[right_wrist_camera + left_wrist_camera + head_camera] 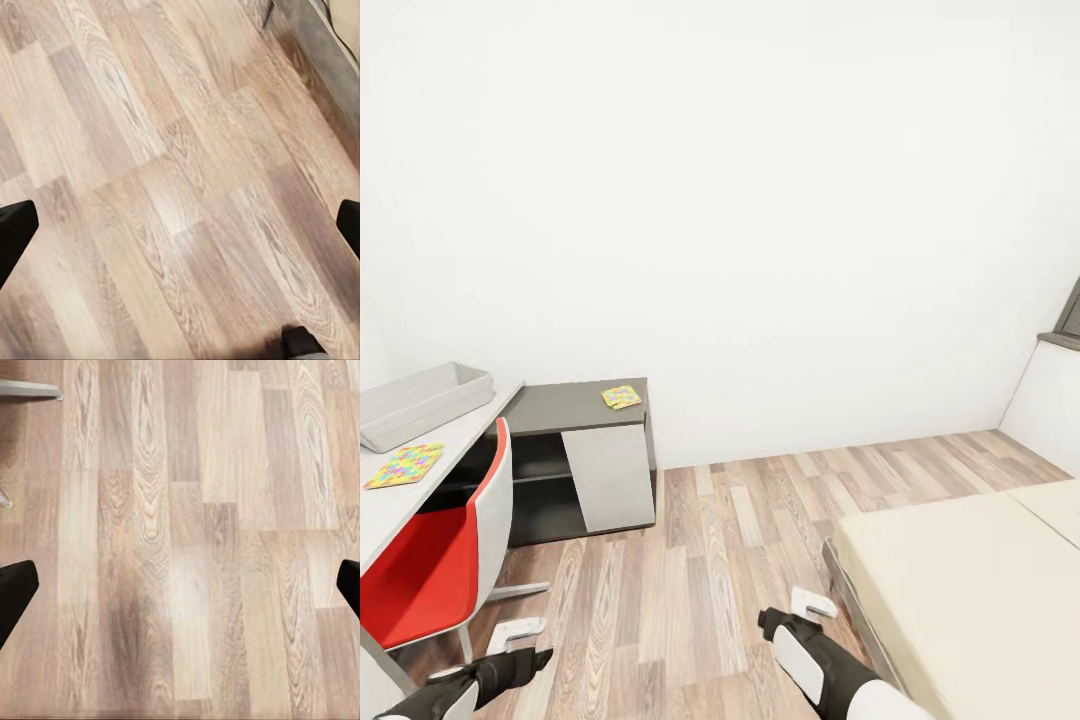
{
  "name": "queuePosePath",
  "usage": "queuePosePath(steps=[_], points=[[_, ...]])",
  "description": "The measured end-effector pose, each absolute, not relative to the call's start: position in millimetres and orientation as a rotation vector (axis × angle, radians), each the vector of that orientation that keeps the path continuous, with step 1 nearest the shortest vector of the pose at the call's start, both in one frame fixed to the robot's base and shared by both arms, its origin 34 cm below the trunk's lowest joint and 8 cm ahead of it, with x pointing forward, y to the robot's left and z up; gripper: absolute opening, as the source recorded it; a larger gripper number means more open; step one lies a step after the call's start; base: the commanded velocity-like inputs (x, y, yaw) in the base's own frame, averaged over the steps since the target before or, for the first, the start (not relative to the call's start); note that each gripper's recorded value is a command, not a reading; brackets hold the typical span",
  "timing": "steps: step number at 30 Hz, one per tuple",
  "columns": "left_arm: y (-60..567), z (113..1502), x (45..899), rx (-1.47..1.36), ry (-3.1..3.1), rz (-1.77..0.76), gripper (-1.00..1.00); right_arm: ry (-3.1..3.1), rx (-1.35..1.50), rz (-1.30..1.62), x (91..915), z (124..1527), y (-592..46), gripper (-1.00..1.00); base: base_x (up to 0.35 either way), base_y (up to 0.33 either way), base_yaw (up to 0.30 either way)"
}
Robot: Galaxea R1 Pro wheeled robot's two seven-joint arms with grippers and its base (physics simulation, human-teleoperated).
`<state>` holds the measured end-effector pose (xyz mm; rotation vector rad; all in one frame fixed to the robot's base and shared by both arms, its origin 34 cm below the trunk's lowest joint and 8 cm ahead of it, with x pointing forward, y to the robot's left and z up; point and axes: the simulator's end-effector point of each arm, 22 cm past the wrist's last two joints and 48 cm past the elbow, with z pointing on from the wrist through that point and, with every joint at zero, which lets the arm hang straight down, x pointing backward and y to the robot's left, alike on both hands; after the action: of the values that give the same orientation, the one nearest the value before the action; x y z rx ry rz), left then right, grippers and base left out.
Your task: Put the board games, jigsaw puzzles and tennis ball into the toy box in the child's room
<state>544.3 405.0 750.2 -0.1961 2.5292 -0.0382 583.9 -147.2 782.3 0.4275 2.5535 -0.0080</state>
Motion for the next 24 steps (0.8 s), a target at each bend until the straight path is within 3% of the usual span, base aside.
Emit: queuePosePath(steps=[11,24], points=[[409.7,730.8,509.5,-0.191,2.522,0.000,1.00,2.538,0.462,-0.018,567.1,770.2,-151.4,1.00,0.000,0.003,0.000],[410.9,728.8,504.5,-0.188,2.513,0.008,1.00,2.526,0.468,-0.018,567.3,770.6,-151.5,1.00,0.009,0.119,0.000]])
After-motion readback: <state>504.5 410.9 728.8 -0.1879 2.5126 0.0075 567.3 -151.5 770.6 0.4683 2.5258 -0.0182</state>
